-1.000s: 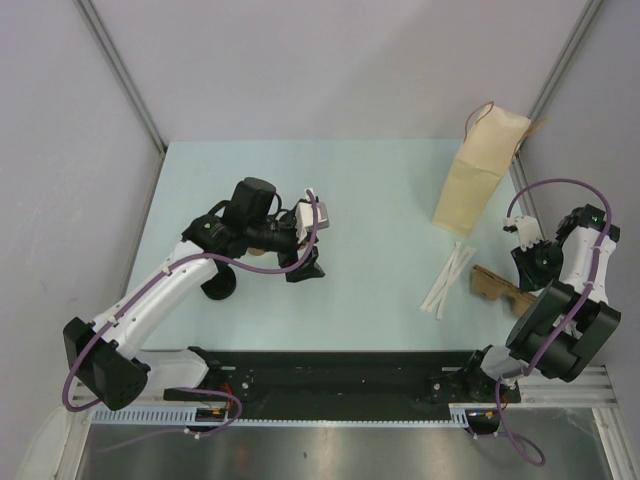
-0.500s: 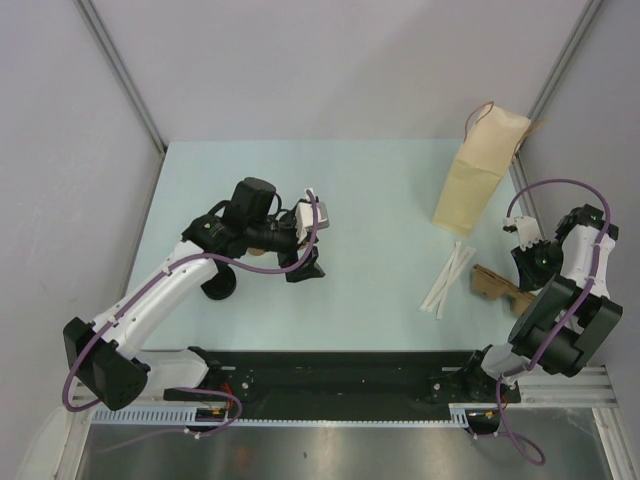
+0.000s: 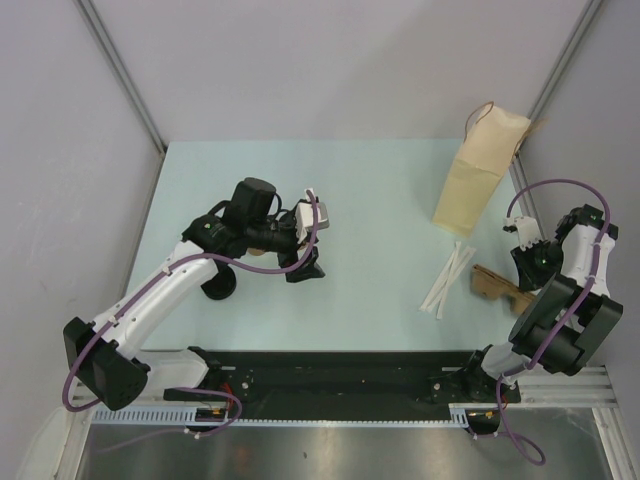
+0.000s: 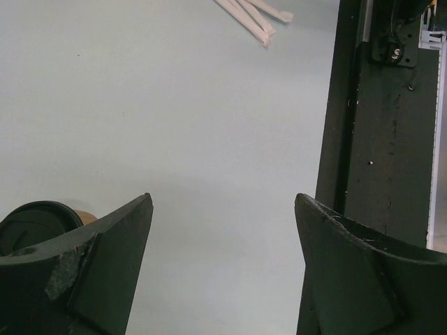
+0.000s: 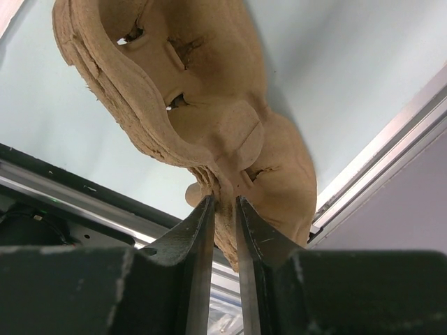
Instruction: Pack the takeout coffee
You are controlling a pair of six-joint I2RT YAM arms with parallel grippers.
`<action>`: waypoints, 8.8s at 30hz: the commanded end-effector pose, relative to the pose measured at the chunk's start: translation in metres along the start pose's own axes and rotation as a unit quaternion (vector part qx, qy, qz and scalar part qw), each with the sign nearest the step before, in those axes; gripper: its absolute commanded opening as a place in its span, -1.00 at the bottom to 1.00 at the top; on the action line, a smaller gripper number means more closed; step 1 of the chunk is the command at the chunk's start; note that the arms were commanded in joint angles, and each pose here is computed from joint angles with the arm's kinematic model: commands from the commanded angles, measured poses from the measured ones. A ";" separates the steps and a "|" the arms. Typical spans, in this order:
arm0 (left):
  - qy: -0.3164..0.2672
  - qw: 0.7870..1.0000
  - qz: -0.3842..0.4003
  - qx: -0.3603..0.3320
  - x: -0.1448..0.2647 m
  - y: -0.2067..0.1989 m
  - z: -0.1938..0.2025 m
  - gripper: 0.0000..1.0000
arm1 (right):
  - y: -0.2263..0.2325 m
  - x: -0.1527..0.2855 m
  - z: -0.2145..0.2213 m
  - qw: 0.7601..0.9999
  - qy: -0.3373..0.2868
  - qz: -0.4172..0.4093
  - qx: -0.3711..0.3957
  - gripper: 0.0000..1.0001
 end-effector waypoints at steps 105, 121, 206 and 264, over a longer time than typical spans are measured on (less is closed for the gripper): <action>-0.080 0.988 -0.023 -0.129 -0.039 -0.019 -0.035 0.78 | 0.020 0.007 -0.015 0.984 -0.095 0.134 0.075 -1.00; -0.270 0.866 -0.020 -0.420 -0.243 -0.014 -0.084 0.99 | 0.022 0.020 -0.007 0.982 -0.119 0.112 0.099 -1.00; -0.320 0.863 0.010 -0.392 -0.375 -0.011 -0.109 0.39 | -0.005 0.022 -0.015 0.983 -0.092 0.099 0.124 -1.00; -0.262 0.870 0.057 -0.415 -0.398 -0.014 -0.089 0.18 | 0.006 0.036 -0.028 0.977 -0.122 0.096 0.148 -1.00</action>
Point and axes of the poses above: each gripper's point midway between its finger pads, its own x axis back along the fingers, its own y axis along the line the jaws close on, z = x × y, the point moved 7 cm from there along x, back along the fingers, and after that the axes turned 10 degrees about -x, right-handed, at the moved point
